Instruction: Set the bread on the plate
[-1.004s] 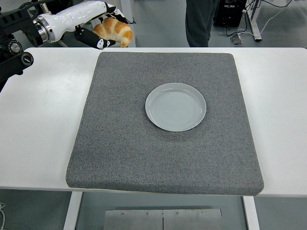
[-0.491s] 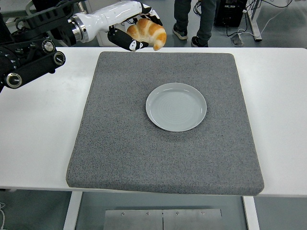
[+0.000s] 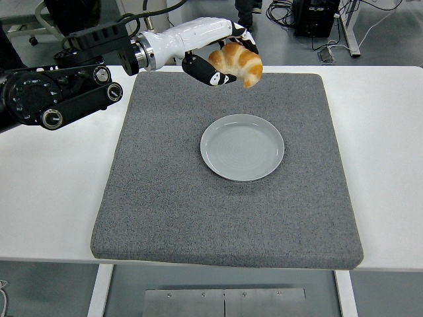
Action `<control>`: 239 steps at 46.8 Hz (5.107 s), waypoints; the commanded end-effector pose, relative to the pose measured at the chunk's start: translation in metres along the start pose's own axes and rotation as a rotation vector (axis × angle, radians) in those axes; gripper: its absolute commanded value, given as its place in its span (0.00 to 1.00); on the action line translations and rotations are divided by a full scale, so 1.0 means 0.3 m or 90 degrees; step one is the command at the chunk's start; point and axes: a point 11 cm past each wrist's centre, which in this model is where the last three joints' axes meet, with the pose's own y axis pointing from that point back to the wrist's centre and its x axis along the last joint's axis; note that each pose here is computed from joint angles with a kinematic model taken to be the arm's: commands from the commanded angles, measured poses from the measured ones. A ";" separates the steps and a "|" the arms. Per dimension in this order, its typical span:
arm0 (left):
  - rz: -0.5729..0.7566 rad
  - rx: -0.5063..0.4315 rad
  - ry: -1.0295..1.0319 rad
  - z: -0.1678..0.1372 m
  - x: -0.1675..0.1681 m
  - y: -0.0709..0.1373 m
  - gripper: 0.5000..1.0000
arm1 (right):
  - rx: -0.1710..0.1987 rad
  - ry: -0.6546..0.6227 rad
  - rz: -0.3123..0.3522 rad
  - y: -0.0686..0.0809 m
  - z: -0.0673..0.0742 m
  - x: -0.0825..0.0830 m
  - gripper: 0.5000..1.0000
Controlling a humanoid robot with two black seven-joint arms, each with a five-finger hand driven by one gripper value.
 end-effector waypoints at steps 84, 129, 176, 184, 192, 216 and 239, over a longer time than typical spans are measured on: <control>-0.101 0.043 -0.063 -0.092 -0.428 -0.037 0.00 | 0.000 0.000 0.000 0.000 0.000 0.000 1.00; -0.118 0.056 -0.064 -0.118 -0.522 -0.017 0.10 | 0.000 0.000 0.000 0.000 0.000 0.000 1.00; -0.028 0.059 0.107 -0.137 -0.400 -0.009 0.91 | 0.000 0.000 0.000 0.000 0.000 0.000 1.00; 0.006 0.069 0.289 -0.174 -0.263 0.013 0.92 | 0.000 0.000 0.000 0.000 0.000 0.000 1.00; 0.086 0.073 0.378 -0.237 -0.114 0.078 0.93 | 0.000 0.000 0.000 0.000 0.000 0.000 1.00; 0.343 0.144 0.651 -0.473 -0.118 0.276 0.94 | 0.000 0.000 0.000 0.000 0.000 0.000 1.00; 0.468 0.193 0.806 -0.568 -0.200 0.285 0.94 | 0.000 0.000 0.000 0.000 0.000 0.000 1.00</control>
